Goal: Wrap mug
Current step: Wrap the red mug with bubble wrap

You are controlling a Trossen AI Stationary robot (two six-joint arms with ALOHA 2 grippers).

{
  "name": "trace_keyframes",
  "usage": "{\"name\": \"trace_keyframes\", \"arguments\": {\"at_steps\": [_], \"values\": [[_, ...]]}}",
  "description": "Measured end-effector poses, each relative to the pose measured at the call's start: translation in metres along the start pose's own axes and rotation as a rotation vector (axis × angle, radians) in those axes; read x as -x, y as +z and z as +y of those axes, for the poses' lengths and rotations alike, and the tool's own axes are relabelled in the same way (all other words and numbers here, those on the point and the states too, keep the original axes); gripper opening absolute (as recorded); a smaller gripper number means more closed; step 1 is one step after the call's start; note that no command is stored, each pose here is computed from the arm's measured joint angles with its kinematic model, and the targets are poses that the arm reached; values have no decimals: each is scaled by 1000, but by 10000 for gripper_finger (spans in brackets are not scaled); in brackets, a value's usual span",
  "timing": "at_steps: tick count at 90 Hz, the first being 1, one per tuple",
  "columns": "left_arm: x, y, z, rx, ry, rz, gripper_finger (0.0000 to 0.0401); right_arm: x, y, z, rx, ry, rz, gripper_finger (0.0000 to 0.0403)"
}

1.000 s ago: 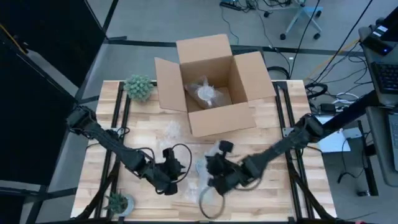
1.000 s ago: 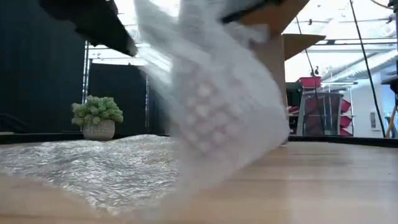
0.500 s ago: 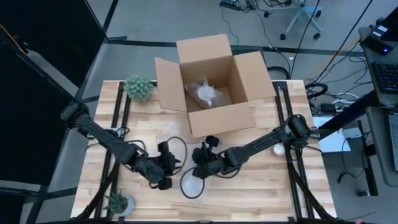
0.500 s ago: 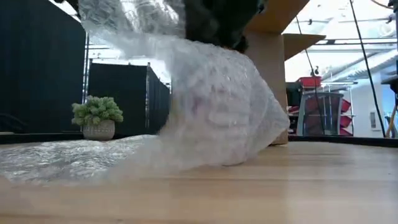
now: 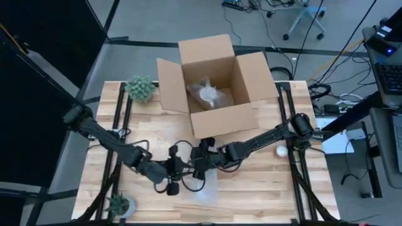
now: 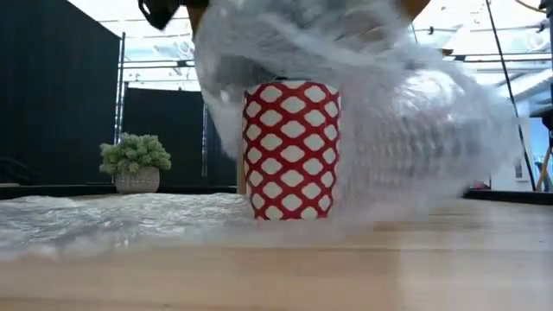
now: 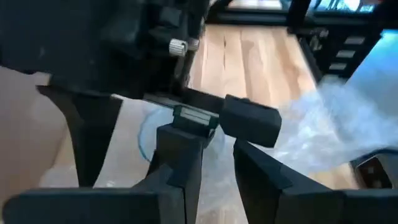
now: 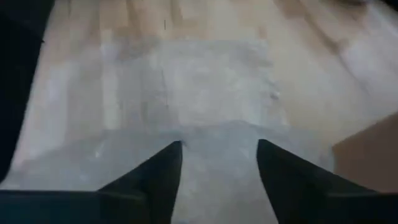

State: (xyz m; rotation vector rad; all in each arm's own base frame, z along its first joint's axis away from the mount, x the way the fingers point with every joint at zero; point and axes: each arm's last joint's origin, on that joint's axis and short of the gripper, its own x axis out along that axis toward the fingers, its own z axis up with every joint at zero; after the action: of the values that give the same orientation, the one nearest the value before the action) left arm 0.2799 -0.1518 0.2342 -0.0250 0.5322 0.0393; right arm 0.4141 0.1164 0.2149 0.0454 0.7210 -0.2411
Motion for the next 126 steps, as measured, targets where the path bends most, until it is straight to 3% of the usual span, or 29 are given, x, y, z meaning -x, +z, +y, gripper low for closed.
{"name": "trace_keyframes", "arguments": {"at_steps": [13, 24, 33, 47, 56, 90, 114, 126], "values": [[-25, -21, 0, -26, 50, 94, 81, 21, 13, -3, -2, 27, -35, 223], [-29, -24, -2, -21, 28, 113, 81, 36, 15, -7, 10, 61, -8, 223], [-30, -27, -2, -28, 20, 130, 81, 66, 26, -15, 2, 128, -1, 221], [-29, -27, -3, -31, 19, 135, 81, 87, 14, -26, -46, 156, 192, 220], [-29, -29, -2, -40, 24, 152, 81, 79, 10, -27, -57, 134, 225, 220], [-29, -30, -2, -46, 25, 168, 81, 0, -27, -14, 13, 43, 353, 219], [-20, -13, -4, -29, -10, 127, 81, -10, -31, -11, -8, 69, 365, 219], [-4, -15, 2, 2, 10, 201, 81, -8, -30, -11, -6, 71, 360, 219]]}}
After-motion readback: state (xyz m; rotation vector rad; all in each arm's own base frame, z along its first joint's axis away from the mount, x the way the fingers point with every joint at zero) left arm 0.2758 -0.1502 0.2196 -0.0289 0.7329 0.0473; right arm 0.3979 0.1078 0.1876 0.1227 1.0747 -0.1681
